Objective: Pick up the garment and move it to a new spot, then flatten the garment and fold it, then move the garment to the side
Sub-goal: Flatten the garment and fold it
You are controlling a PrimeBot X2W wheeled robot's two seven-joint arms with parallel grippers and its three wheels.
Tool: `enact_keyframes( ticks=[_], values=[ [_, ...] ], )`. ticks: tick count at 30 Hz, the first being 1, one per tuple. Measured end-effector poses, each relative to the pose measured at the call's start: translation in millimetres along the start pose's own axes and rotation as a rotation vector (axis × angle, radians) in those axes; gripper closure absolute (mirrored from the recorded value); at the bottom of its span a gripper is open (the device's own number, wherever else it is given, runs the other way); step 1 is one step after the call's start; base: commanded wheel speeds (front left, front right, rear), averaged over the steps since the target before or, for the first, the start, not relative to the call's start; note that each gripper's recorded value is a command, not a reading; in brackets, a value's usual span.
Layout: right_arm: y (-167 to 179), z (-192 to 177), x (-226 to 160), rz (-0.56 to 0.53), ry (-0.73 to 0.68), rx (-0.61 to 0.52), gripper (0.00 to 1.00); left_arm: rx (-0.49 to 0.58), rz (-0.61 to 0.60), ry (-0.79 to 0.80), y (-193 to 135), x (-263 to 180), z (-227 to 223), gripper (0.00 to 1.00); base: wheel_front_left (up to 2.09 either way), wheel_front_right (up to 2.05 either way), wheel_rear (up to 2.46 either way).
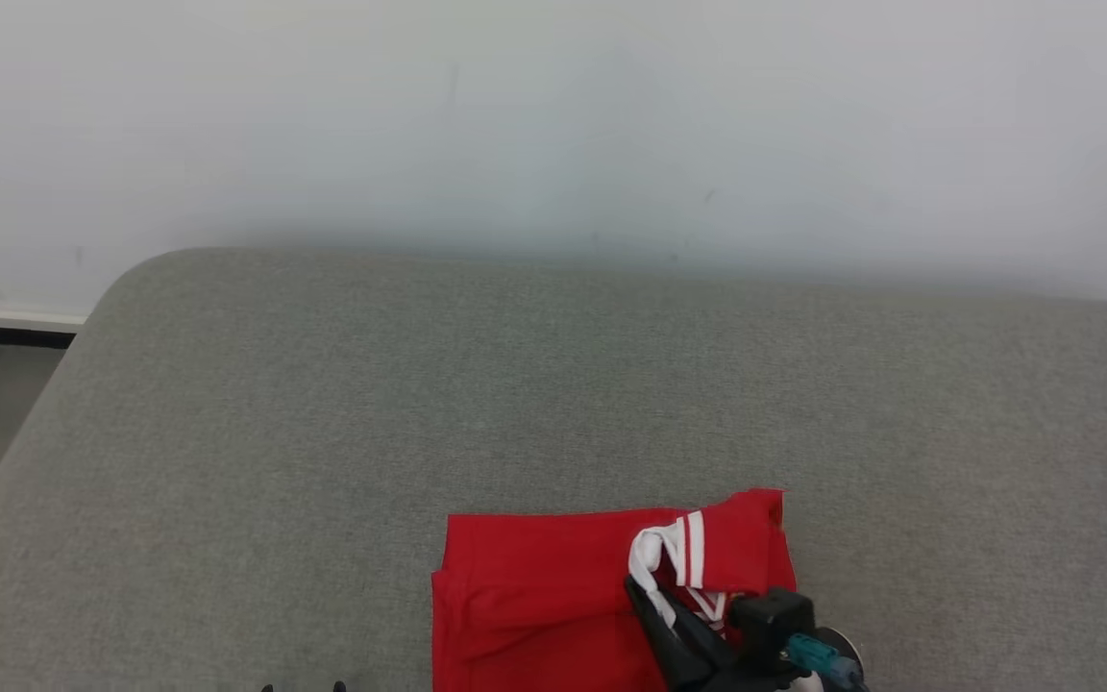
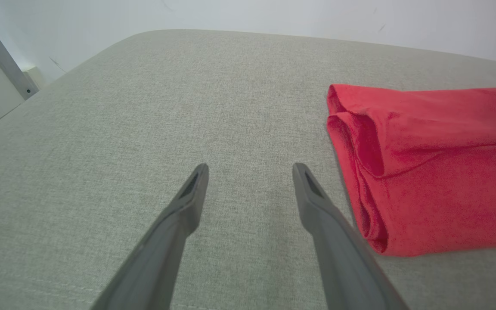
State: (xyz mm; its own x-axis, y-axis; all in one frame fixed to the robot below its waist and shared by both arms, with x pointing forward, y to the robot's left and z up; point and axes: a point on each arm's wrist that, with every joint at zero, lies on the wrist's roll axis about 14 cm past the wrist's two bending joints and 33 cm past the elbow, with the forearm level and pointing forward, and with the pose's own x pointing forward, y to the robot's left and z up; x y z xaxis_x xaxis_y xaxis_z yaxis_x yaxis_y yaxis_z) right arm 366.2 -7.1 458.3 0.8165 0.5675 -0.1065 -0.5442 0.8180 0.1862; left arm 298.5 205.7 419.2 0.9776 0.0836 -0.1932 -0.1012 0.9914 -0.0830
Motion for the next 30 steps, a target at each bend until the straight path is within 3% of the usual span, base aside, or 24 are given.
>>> enact_keyframes(
  ticks=[7,13,14,15,16,22,30],
  values=[
    [52.1,-15.2,22.1,0.182,0.088,-0.048,1.0,-0.009,0.059,0.004,18.4,-15.0,-4.8,0.0,0.0,0.0,0.0],
    [69.9,-20.3,38.4,0.244,0.128,-0.074,1.0,-0.016,0.103,0.005,31.1,-28.1,-8.2,0.0,0.0,0.0,0.0],
    [70.4,-19.5,41.4,0.245,0.129,-0.075,0.92,-0.016,0.11,0.005,32.9,-30.1,-8.9,0.0,0.0,0.0,0.0],
    [71.0,-17.8,44.5,0.247,0.127,-0.076,0.55,-0.017,0.117,0.004,35.0,-32.0,-9.1,0.0,0.0,0.0,0.0],
    [72.5,-14.5,47.3,0.252,0.116,-0.076,0.0,-0.019,0.124,0.003,36.7,-33.6,-9.2,0.0,0.0,0.0,0.0],
    [78.5,4.0,54.3,0.259,0.061,-0.041,0.0,-0.024,0.143,0.0,41.9,-36.3,-9.2,0.0,0.0,0.0,0.0],
    [39.6,27.0,49.4,0.135,-0.029,-0.021,0.0,-0.02,0.093,-0.005,27.0,-22.9,-4.3,0.0,0.0,0.0,0.0]
  ],
)
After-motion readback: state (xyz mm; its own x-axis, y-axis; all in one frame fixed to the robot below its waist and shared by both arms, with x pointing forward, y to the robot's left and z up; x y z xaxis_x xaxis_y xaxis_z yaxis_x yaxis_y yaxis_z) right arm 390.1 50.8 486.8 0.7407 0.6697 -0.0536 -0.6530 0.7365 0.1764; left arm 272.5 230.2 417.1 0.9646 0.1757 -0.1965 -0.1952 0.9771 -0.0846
